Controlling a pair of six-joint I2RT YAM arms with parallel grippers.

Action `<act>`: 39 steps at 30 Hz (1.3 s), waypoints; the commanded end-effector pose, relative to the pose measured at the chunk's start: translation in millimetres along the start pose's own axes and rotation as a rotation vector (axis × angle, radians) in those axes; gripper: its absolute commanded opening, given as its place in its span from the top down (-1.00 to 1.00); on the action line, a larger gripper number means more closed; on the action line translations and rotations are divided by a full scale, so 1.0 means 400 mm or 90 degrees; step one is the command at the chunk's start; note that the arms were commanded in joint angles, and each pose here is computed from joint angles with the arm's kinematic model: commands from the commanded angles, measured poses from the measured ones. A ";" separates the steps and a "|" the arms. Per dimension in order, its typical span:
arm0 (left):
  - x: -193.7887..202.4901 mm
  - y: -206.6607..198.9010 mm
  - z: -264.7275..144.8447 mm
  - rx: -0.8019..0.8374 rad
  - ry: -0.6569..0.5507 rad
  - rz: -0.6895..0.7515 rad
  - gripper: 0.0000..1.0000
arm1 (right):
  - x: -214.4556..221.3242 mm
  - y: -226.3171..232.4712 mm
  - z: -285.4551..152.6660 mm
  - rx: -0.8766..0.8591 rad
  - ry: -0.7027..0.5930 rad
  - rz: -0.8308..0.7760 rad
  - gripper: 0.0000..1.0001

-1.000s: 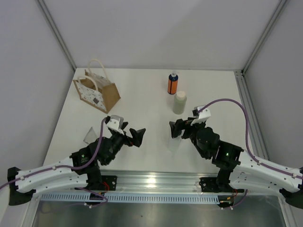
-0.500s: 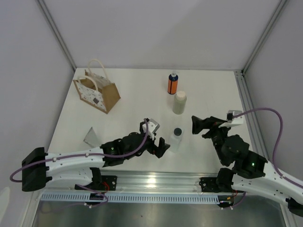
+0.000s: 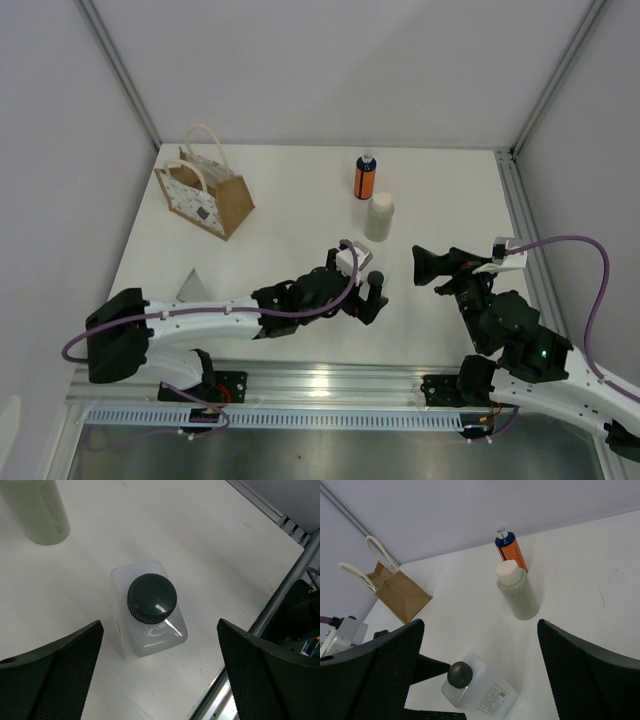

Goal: Place the personal care products into the canvas bag

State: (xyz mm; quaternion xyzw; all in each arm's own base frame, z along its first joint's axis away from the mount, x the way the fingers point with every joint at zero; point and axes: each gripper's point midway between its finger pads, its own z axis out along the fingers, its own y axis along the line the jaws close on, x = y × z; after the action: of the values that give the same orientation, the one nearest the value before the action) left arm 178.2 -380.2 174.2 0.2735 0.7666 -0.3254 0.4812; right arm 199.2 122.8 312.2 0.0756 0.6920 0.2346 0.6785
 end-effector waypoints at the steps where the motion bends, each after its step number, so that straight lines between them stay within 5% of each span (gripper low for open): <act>1: -0.051 -0.033 0.033 0.000 -0.027 -0.018 -0.98 | -0.018 0.001 0.000 0.007 -0.015 0.024 -0.99; 9: -0.021 0.008 0.081 -0.101 0.009 -0.029 -0.70 | -0.014 0.009 -0.001 -0.006 -0.010 0.023 -0.99; 15: 0.020 0.056 0.099 -0.194 0.054 -0.017 0.16 | -0.015 0.016 -0.003 -0.016 -0.007 0.024 -0.99; 16: 0.005 0.063 0.099 -0.211 0.046 -0.018 0.49 | -0.017 0.016 -0.004 -0.018 -0.008 0.026 -0.99; 19: 0.007 0.085 0.082 -0.246 0.058 -0.018 0.99 | -0.019 0.016 -0.005 -0.020 -0.008 0.027 -0.99; 30: -0.160 0.275 -0.079 -0.498 -0.011 -0.059 0.99 | -0.019 0.021 -0.008 -0.030 -0.006 0.031 -0.99; 39: -0.119 0.366 -0.123 -0.561 0.000 -0.066 0.99 | -0.029 0.020 -0.017 -0.039 -0.011 0.045 -0.98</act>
State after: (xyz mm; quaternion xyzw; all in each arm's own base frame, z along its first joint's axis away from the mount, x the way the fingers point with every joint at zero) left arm 266.2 -261.1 163.2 0.0666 0.8722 0.0318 0.4836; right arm 193.4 126.0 318.0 0.0658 0.6850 0.2634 0.6760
